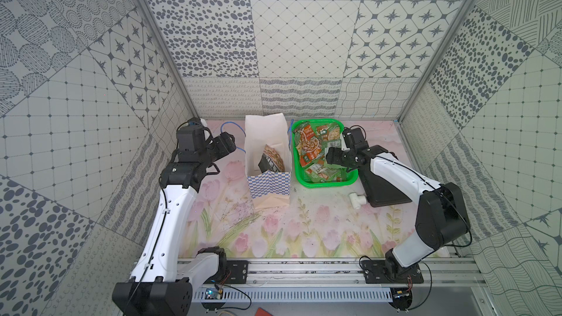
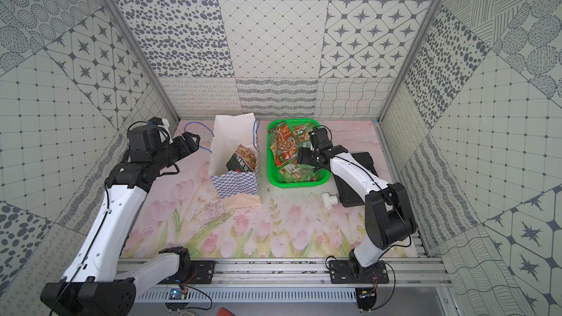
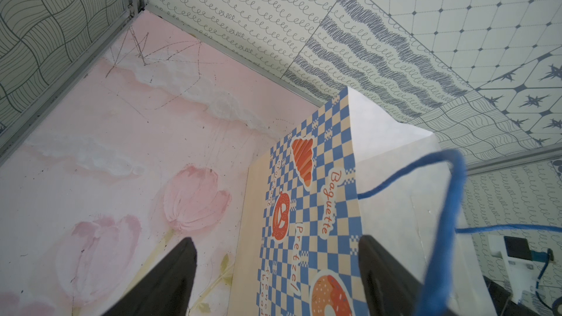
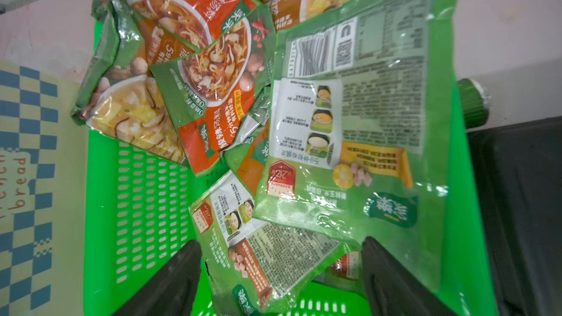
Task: Place the condiment packets inside the bag
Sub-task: Pick up the condiment packet from the storage box.
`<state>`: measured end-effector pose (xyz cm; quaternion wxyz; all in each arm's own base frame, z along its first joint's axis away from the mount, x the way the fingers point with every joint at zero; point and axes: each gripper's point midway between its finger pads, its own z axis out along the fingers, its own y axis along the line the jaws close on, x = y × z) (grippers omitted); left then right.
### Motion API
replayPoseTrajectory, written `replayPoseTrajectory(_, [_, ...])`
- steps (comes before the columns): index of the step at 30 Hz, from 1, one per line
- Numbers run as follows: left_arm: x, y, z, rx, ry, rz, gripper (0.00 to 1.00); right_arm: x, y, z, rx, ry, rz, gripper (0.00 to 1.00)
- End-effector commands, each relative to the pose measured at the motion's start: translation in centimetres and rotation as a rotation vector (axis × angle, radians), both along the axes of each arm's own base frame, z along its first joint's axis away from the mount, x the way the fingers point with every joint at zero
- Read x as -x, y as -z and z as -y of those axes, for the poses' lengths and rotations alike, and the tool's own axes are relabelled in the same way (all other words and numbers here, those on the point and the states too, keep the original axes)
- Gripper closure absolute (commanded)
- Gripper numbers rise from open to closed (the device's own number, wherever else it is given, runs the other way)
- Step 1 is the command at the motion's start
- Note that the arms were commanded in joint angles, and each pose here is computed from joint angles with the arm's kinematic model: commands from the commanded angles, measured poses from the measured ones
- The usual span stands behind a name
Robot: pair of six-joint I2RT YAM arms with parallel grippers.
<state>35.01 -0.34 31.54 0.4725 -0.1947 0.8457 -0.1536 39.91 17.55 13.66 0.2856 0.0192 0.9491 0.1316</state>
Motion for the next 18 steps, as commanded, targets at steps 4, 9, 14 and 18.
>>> replayPoseTrajectory(4, [-0.1, -0.7, 0.4, 0.004, 0.020, 0.024, 0.13, -2.3, 0.9, -0.5, 0.230, -0.005, 0.030, 0.14])
replayPoseTrajectory(9, [-0.1, -0.8, 0.2, -0.002, 0.016, 0.024, 0.13, -4.0, 2.7, 0.1, 0.453, 0.021, 0.031, 0.14])
replayPoseTrajectory(14, [0.0, -0.9, 0.2, -0.002, 0.017, 0.027, 0.13, -5.0, 5.3, 0.6, 0.578, 0.030, -0.003, 0.16])
replayPoseTrajectory(18, [0.0, -1.0, 0.3, 0.000, 0.017, 0.030, 0.13, -5.4, 6.9, 1.2, 0.676, 0.034, -0.038, 0.22])
